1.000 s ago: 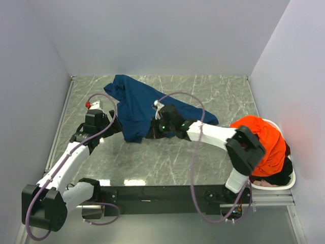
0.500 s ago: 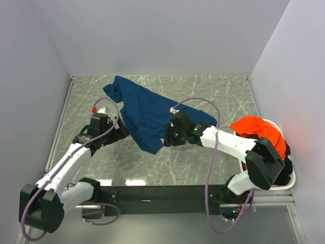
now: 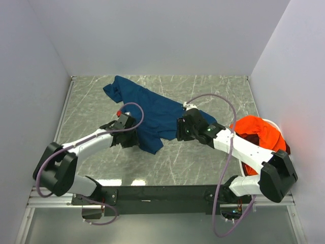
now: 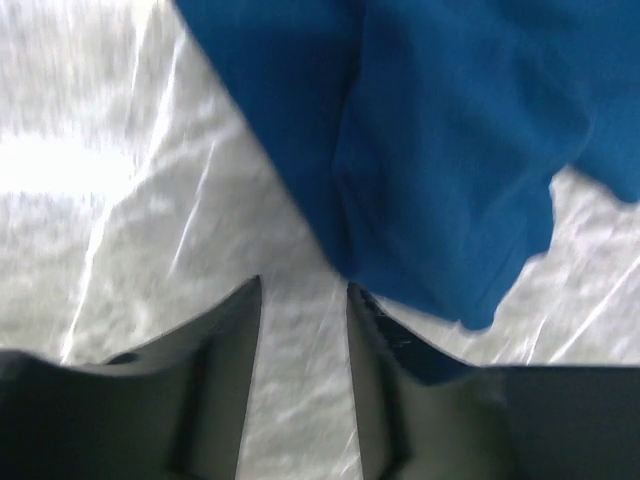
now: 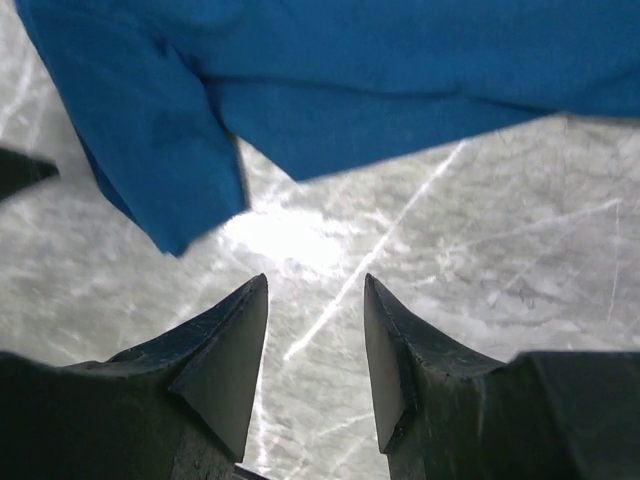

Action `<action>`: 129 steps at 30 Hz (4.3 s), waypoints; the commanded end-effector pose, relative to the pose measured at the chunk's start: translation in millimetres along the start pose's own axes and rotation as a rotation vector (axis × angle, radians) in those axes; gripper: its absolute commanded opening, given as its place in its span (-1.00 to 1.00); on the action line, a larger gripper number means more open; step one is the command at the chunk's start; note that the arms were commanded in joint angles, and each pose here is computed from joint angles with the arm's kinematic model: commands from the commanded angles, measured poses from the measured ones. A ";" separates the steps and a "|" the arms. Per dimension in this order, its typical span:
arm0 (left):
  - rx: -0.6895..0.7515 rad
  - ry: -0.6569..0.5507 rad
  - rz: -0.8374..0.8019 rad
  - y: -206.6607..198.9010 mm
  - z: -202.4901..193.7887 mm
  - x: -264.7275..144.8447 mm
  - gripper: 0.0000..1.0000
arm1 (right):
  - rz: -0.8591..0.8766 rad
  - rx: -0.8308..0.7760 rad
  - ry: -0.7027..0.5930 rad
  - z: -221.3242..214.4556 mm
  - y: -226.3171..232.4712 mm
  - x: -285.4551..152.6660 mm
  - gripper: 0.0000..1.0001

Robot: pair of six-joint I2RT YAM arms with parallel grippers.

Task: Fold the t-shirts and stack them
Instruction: Flatten the tshirt out

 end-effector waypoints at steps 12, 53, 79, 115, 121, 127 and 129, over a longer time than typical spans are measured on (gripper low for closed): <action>0.066 -0.090 0.099 -21.2 40.7 36.3 -0.67 | 0.022 -0.002 -0.024 -15.8 -14.4 -8.5 0.01; -0.128 0.019 0.165 28.0 8.1 -7.9 -0.21 | -0.018 0.009 -0.044 -15.5 -35.8 -22.4 -0.01; -0.175 0.058 0.466 80.8 31.6 -15.6 -0.31 | -0.026 0.029 -0.032 -33.3 -58.8 -16.5 -0.01; -0.247 0.038 0.246 60.3 0.8 -24.1 0.41 | -0.076 0.068 0.005 -34.6 -59.9 -20.3 0.01; -0.198 0.095 0.262 50.9 -9.4 -14.5 0.24 | -0.093 0.087 0.000 -32.8 -59.6 -17.2 0.01; -0.177 0.129 0.324 49.8 -14.1 -6.4 0.21 | -0.101 0.073 -0.012 -31.3 -60.6 -19.3 0.02; -0.178 0.127 0.353 51.9 -15.0 -7.1 0.22 | -0.107 0.069 -0.010 -32.2 -62.0 -19.3 0.03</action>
Point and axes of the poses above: each gripper's point midway between its finger pads, its own x axis out along the fingers, its own y axis along the line the jaws close on, z = x × y, the point moved 10 cm from there along -x, back along the fingers, and after that the axes turned 8 degrees about x, right-handed, at the moved point
